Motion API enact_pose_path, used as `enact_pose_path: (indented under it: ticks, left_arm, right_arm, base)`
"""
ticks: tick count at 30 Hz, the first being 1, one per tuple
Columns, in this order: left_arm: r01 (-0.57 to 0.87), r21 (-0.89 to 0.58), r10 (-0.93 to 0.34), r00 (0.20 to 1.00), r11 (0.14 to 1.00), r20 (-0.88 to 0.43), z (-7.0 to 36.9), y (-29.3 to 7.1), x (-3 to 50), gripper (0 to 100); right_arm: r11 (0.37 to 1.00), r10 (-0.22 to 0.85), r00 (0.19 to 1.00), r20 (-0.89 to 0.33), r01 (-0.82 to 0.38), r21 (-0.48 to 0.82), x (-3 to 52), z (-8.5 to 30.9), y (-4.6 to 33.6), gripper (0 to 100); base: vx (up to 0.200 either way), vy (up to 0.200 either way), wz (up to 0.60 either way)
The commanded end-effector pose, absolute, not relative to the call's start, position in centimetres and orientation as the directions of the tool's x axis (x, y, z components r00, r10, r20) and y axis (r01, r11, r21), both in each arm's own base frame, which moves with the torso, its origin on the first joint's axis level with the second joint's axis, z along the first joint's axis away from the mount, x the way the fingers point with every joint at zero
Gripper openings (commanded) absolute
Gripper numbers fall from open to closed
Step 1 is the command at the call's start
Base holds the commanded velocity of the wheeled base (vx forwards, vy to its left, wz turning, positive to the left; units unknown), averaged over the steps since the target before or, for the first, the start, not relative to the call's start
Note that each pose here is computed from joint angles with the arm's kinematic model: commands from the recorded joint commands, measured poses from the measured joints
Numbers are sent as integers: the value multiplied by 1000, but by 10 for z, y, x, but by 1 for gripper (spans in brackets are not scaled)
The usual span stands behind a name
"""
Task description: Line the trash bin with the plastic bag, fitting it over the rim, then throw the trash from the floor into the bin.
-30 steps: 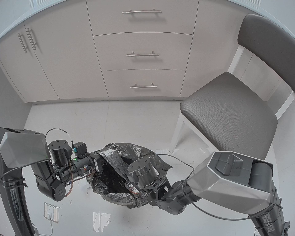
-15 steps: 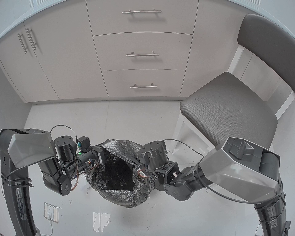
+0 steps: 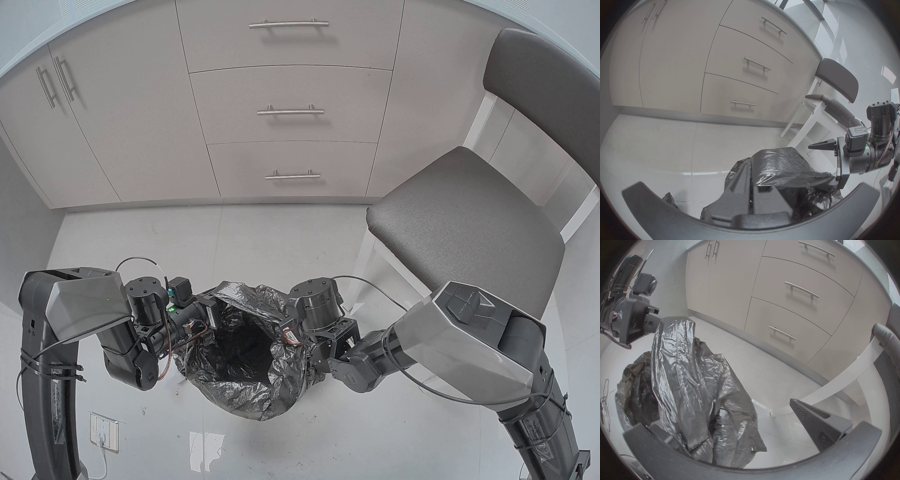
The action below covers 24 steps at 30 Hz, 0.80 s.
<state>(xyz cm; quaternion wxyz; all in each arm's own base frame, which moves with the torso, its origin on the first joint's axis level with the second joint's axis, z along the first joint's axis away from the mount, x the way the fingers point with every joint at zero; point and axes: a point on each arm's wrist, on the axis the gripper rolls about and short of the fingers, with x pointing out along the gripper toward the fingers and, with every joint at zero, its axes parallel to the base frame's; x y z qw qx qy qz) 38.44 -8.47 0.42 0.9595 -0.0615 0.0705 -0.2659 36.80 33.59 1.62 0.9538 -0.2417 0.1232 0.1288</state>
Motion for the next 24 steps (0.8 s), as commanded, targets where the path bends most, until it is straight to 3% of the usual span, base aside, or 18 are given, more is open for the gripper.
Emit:
enact_pose_path:
  ticks: [1, 13, 24]
  left_arm:
    - [497, -164, -518, 846, 852, -126, -14, -86, 392, 0]
    - [455, -186, -488, 846, 871, -213, -11, -88, 396, 0]
    - [335, -149, -366, 874, 930, -319, 6, -99, 391, 0]
  right_arm:
    - [851, 165, 937, -307, -293, -436, 374, 7, 332, 100]
    - [859, 123, 944, -306, -256, -444, 384, 4, 322, 100]
    - [856, 123, 944, -306, -257, -449, 384, 4, 321, 100]
  base:
    - [0, 0, 0]
    - [0, 0, 0]
    - [0, 0, 0]
